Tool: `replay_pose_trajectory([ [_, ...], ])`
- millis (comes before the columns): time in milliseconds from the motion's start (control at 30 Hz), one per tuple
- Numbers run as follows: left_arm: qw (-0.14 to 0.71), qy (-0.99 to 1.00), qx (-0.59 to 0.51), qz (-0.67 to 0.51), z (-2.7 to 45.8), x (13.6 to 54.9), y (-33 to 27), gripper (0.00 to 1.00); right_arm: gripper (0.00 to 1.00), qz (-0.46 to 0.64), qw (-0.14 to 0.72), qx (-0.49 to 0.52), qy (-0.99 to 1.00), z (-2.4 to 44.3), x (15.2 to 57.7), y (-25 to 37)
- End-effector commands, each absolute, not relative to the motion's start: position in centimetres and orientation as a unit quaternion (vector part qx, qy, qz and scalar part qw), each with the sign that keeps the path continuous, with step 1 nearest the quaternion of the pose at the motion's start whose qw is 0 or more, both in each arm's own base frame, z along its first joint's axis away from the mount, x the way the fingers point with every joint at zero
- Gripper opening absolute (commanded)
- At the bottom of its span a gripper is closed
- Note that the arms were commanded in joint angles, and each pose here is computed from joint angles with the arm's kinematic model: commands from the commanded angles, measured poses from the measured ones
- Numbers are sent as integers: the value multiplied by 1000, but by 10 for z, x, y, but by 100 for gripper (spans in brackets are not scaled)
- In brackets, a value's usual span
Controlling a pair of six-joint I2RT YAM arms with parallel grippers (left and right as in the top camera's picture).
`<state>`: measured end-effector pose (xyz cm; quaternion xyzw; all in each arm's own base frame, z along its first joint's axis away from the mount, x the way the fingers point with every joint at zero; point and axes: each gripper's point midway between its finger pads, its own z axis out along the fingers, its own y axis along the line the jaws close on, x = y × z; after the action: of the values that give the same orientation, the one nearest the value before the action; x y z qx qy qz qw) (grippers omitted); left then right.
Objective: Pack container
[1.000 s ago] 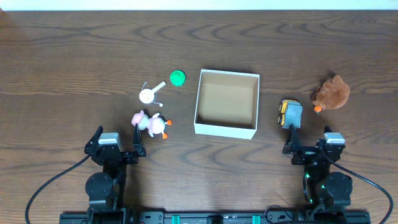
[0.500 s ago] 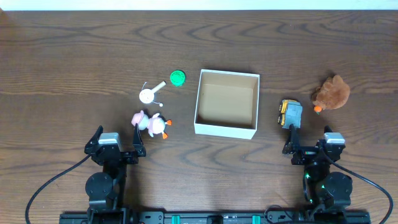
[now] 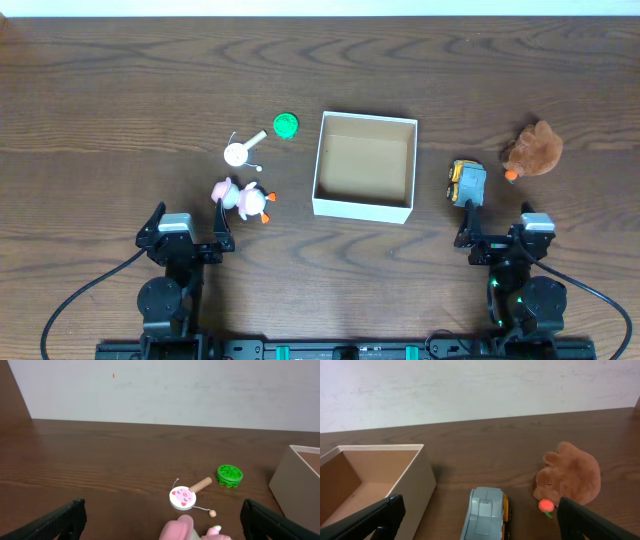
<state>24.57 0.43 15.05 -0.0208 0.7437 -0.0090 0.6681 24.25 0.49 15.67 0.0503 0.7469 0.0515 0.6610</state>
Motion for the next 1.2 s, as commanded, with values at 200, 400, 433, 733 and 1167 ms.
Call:
replay_pose_trajectory([
  [200, 647, 762, -20, -11, 135, 244, 3, 98, 99, 59, 658, 50, 749, 153, 243, 8],
  [400, 647, 762, -20, -11, 135, 244, 3, 98, 99, 59, 663, 50, 745, 157, 243, 7],
  [433, 647, 762, -20, -11, 135, 244, 3, 98, 99, 59, 663, 50, 745, 156, 243, 8],
  [733, 647, 762, -20, -11, 135, 244, 3, 98, 99, 93, 653, 67, 749, 153, 243, 13],
  [1167, 647, 762, -20, -11, 135, 244, 3, 98, 99, 58, 607, 87, 788, 243, 237, 1],
])
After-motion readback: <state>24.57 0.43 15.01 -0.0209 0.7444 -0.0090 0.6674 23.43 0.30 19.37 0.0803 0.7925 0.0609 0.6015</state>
